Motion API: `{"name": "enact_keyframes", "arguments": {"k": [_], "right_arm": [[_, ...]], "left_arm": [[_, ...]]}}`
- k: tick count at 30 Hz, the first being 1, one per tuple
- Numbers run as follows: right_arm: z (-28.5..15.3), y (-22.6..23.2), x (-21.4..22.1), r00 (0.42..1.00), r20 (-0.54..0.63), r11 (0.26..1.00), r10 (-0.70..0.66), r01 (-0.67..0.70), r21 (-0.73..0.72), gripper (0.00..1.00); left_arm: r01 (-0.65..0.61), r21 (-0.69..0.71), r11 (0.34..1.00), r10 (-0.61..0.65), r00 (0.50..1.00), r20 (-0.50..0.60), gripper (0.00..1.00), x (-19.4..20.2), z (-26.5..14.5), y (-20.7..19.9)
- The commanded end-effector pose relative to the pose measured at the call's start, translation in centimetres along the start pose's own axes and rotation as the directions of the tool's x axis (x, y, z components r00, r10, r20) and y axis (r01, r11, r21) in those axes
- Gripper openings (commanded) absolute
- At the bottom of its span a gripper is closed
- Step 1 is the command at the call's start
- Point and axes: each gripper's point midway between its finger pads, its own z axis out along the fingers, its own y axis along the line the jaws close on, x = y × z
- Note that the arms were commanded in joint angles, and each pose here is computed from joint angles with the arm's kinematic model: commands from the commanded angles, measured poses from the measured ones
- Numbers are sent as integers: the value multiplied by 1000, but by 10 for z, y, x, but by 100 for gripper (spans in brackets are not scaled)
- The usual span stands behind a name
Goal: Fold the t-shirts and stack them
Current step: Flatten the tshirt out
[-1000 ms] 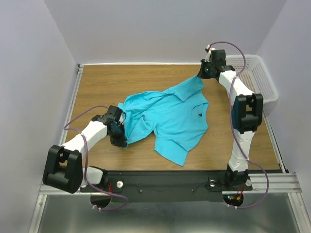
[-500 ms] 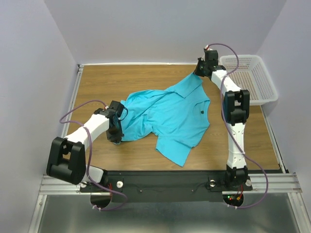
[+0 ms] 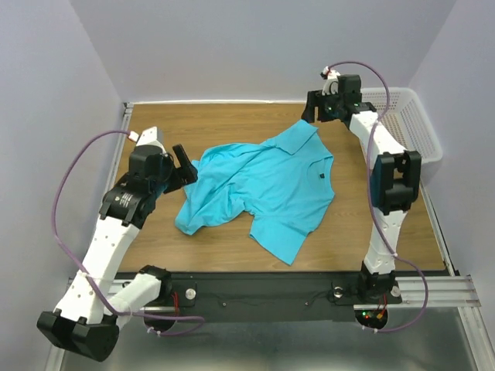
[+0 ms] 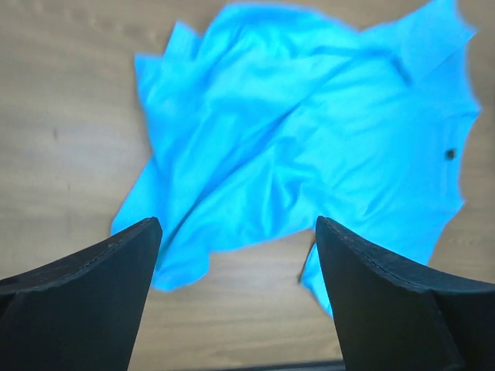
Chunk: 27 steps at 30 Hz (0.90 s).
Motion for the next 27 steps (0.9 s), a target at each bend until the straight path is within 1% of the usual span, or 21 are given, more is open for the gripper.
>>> {"name": "enact_keyframes", "arguments": {"k": [1, 2, 3, 4, 5, 6, 7, 9, 10, 11, 12, 13, 14, 16, 19, 20, 21, 23, 24, 26, 27], "right_arm": [[-75, 79, 22, 954, 13, 870, -298, 278, -408, 78], [-84, 89, 61, 957, -46, 840, -285, 226, -493, 78], [-108, 100, 62, 946, -16, 808, -322, 267, -525, 78], [-124, 106, 108, 922, -76, 755, -379, 261, -602, 78], [-136, 111, 107, 905, -54, 729, -421, 302, -614, 77], [-152, 116, 132, 888, -81, 705, -452, 300, -643, 77], [-169, 118, 156, 857, -101, 659, -505, 307, -687, 76], [-188, 120, 182, 828, -121, 621, -548, 306, -722, 75], [-205, 122, 204, 809, -129, 594, -573, 302, -746, 74], [-210, 119, 215, 790, -139, 586, -597, 312, -748, 74], [-219, 119, 234, 780, -164, 583, -604, 292, -758, 74], [-225, 119, 235, 770, -152, 579, -620, 318, -751, 74], [-228, 116, 241, 758, -165, 582, -631, 322, -747, 74], [-234, 116, 255, 751, -188, 584, -633, 304, -753, 74], [-233, 110, 269, 732, -218, 592, -646, 299, -749, 74], [-233, 107, 279, 722, -253, 605, -644, 277, -746, 74], [-232, 107, 284, 719, -263, 607, -643, 269, -747, 74], [-226, 108, 292, 709, -270, 606, -651, 272, -747, 74], [-226, 106, 303, 691, -298, 611, -659, 260, -748, 73], [-218, 112, 308, 679, -292, 605, -673, 279, -746, 72], [-217, 113, 313, 672, -302, 611, -676, 284, -739, 72]], "left_arm": [[-38, 114, 993, 31, 998, 61, 94, -21, 50, -12], [-29, 134, 991, 22, 998, 51, 94, -26, 61, -10], [-59, 157, 986, 47, 996, 80, 93, -38, 74, -14], [-61, 155, 986, 55, 998, 42, 92, -37, 96, -14], [-77, 169, 983, 72, 997, 35, 91, -40, 108, -16], [-103, 161, 982, 103, 995, 5, 89, -37, 132, -13], [-131, 160, 978, 128, 991, 30, 89, -54, 140, -19], [-167, 125, 978, 167, 986, 7, 88, -59, 162, -14], [-198, 99, 975, 201, 980, -16, 87, -62, 184, -10], [-214, 98, 972, 218, 975, -39, 85, -60, 195, -9], [-222, 83, 971, 230, 967, -106, 82, -44, 215, -1], [-229, 80, 970, 237, 967, -99, 81, -52, 222, -4], [-242, 75, 967, 249, 962, -109, 81, -51, 230, -2], [-248, 50, 967, 253, 957, -142, 81, -41, 247, 7], [-265, 61, 962, 272, 945, -184, 80, -26, 262, 11], [-266, 78, 961, 277, 941, -195, 79, -23, 265, 10], [-267, 83, 960, 279, 938, -205, 78, -19, 268, 11], [-262, 97, 960, 278, 932, -234, 70, -10, 273, 12], [-252, 108, 962, 271, 931, -243, 65, -7, 273, 10], [-245, 120, 962, 268, 928, -259, 62, -1, 275, 10], [-243, 127, 962, 269, 928, -259, 53, 0, 276, 9]]}}
